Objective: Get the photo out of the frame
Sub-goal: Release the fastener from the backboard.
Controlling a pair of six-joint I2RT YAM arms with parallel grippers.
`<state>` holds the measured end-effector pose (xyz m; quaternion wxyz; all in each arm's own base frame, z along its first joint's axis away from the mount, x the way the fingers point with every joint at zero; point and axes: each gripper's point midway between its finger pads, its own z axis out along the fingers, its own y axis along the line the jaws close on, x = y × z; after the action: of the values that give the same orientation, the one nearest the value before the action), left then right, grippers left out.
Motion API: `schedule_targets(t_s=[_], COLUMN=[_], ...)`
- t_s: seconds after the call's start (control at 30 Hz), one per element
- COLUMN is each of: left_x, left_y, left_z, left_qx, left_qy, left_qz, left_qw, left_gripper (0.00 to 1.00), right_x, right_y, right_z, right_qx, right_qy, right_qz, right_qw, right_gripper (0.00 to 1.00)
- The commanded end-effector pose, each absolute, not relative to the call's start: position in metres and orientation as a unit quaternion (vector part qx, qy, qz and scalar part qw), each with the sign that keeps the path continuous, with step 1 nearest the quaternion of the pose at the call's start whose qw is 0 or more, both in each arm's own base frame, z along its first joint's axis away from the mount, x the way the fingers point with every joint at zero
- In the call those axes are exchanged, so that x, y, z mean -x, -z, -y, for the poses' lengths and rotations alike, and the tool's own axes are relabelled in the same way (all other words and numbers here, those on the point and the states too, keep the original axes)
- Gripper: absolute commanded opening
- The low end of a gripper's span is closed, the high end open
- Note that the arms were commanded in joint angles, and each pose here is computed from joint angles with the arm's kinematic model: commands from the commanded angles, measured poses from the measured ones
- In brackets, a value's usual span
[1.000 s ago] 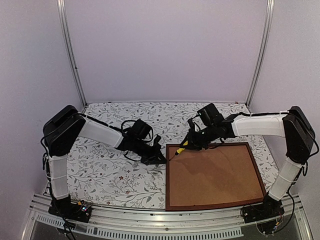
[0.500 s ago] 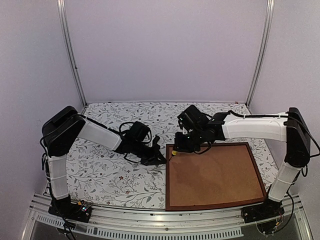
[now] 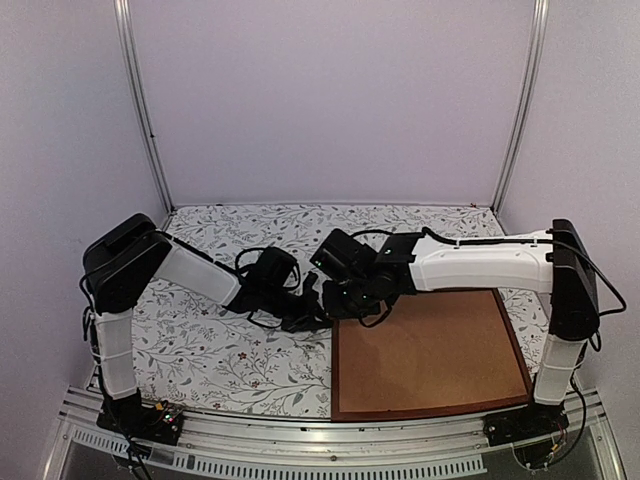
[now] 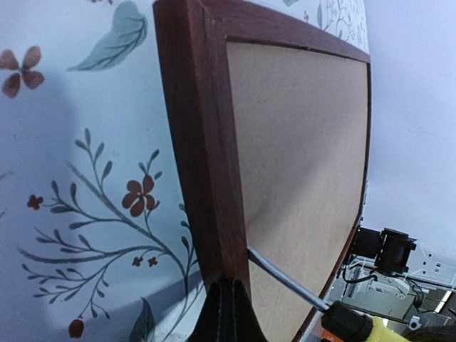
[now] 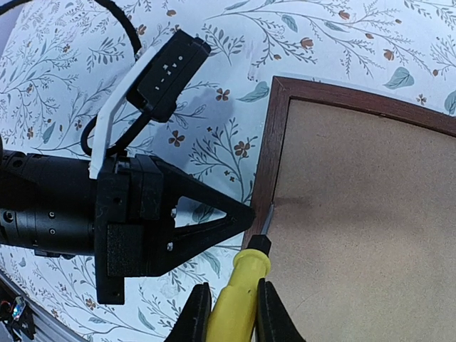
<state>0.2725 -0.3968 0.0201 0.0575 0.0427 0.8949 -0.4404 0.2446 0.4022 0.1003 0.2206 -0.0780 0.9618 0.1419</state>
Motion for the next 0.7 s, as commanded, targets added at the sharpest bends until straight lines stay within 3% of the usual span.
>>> schedule_targets(t_s=[0.0,0.67], left_x=[-0.232,-0.236], left_y=[0.0,-0.008], left_z=[0.408,0.402], left_qx=[-0.075,-0.083], left_qy=[0.432,0.438], left_qz=[-0.899,-0.895], left_qw=[0.01,0.018], left_gripper=[0.0,0.0], right_x=[-0.167,-0.178], right_y=[-0.023,-0.036], right_z=[-0.454,-0.47], right_qx=[0.13,0.152], right_qy=[-0.185,-0.158], right_qz=[-0.972,-0.973], right_qw=[0.062,0.077], right_gripper=[0.0,0.0])
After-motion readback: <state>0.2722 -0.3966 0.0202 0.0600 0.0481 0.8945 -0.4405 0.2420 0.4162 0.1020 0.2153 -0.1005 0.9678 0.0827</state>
